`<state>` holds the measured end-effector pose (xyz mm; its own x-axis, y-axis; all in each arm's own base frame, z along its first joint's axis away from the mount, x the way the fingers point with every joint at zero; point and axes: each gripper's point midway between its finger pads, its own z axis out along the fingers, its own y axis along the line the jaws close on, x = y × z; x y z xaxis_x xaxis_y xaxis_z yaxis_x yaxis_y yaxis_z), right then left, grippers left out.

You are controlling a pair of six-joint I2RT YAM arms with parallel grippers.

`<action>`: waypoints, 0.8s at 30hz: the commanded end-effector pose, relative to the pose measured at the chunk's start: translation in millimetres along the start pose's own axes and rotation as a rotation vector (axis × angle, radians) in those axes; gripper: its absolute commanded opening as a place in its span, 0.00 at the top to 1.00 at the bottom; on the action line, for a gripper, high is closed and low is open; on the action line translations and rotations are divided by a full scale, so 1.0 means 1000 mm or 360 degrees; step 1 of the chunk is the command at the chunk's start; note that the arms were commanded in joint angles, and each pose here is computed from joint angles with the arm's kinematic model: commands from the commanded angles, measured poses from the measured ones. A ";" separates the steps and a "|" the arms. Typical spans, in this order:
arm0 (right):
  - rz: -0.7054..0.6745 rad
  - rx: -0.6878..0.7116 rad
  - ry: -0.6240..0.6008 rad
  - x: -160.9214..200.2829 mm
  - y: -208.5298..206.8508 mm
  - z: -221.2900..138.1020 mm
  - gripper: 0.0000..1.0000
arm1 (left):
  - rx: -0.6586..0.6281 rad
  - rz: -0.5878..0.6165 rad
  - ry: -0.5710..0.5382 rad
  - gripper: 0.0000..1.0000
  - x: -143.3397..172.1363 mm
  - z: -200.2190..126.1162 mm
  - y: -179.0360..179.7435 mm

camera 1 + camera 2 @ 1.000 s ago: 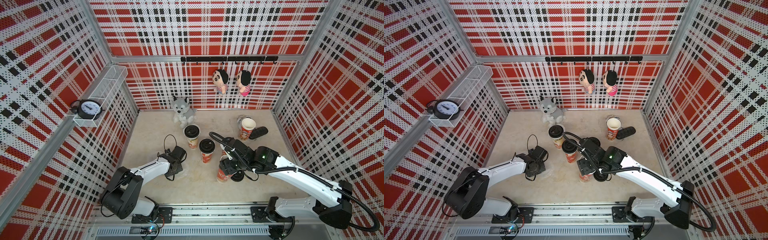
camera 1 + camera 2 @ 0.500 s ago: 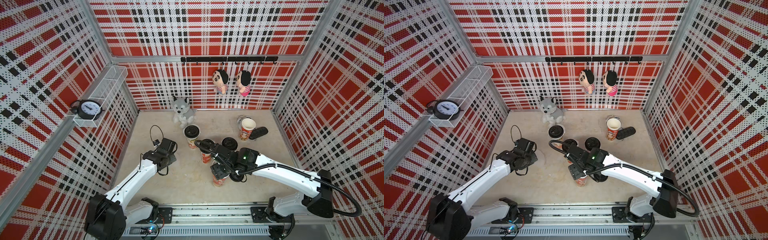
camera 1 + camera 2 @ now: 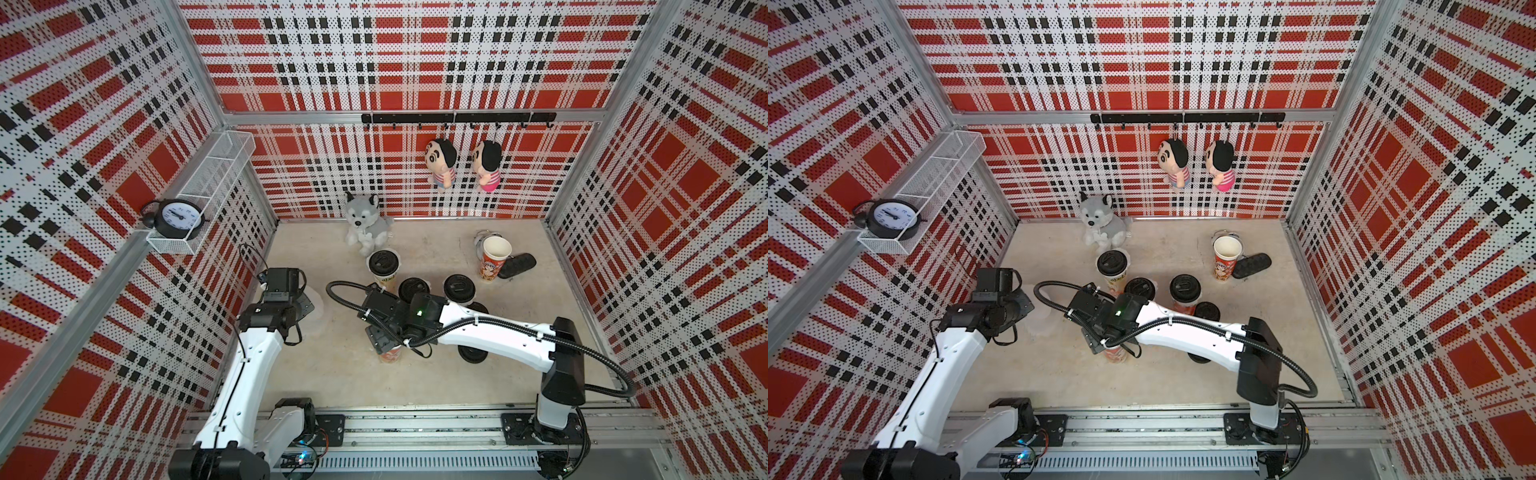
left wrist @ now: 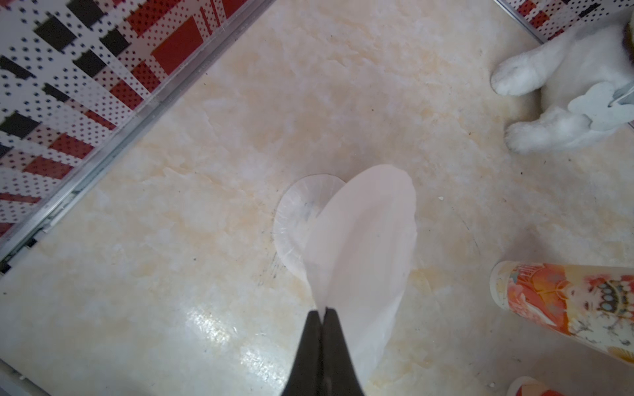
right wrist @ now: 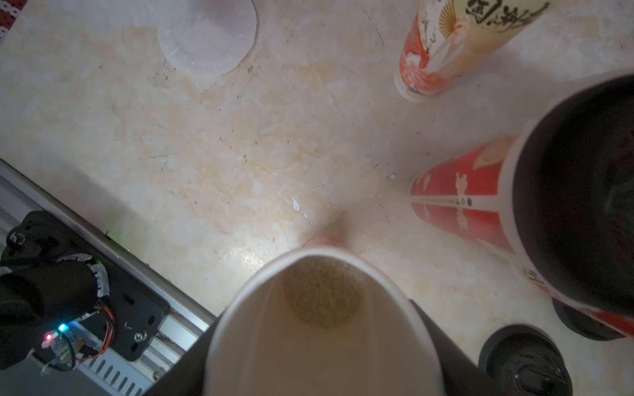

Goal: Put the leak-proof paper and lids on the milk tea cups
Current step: Place the cup at the center of the board.

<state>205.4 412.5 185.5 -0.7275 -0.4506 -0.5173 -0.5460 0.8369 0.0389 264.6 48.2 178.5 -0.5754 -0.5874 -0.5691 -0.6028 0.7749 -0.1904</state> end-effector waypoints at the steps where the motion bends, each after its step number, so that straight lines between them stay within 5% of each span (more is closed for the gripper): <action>1: 0.0055 0.0085 -0.0126 -0.028 0.001 0.002 0.27 | 0.0057 0.0081 -0.0011 1.00 -0.010 -0.010 0.003; 17: 0.0115 0.0212 -0.0004 -0.029 -0.012 0.054 0.25 | 0.0203 0.0124 0.0000 1.00 -0.017 -0.014 -0.009; 24: 0.0118 0.0202 -0.0006 -0.031 -0.012 0.050 0.13 | 0.0310 0.0118 -0.0020 1.00 -0.023 -0.027 -0.021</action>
<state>253.7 431.7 156.2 -0.7593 -0.3924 -0.5191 -0.4457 0.8949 -0.0246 271.2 43.2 197.5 -0.6276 -0.5343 -0.5662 -0.4805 0.8381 -0.2582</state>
